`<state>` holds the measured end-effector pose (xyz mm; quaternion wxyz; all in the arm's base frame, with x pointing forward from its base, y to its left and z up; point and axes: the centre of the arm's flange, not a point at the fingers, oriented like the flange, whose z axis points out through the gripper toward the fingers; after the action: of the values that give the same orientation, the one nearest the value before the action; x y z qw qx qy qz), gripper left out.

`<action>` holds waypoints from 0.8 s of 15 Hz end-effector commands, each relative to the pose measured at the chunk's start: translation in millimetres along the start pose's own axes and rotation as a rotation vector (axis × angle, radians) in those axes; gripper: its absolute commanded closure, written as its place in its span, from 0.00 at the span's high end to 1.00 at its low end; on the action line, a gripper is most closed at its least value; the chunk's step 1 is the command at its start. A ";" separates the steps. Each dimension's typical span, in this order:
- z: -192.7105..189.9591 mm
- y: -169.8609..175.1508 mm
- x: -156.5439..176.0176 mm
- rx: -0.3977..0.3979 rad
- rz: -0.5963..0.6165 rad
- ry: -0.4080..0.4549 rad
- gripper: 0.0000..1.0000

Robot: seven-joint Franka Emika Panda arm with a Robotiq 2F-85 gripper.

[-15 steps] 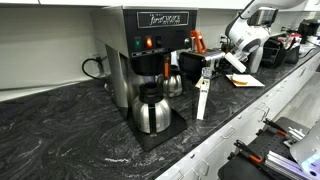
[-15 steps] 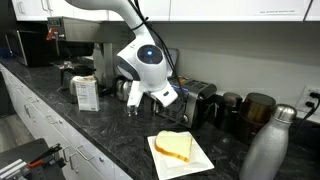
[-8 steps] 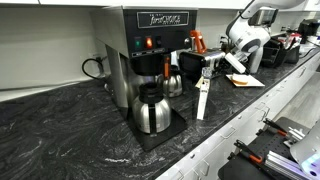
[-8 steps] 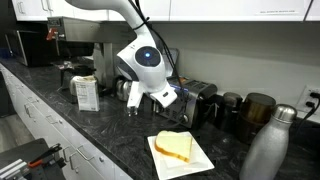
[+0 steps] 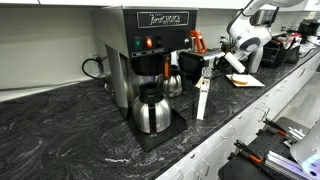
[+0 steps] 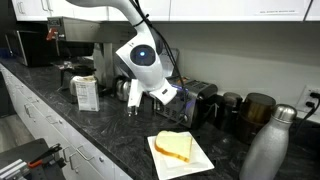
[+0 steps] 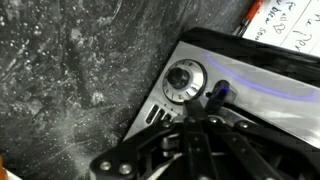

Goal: Push the left lever on the toaster upwards

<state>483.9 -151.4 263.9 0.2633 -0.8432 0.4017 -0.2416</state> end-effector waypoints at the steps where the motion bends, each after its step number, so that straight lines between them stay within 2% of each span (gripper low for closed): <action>1: -16.7 -18.5 1.5 0.083 -0.023 0.084 0.00; 6: -41.0 -41.0 5.8 0.155 -0.062 0.153 0.00; 12: -75.9 -75.2 -8.9 0.055 -0.228 0.140 0.00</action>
<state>485.9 -134.7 342.9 0.2572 -0.8379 0.3392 -0.3415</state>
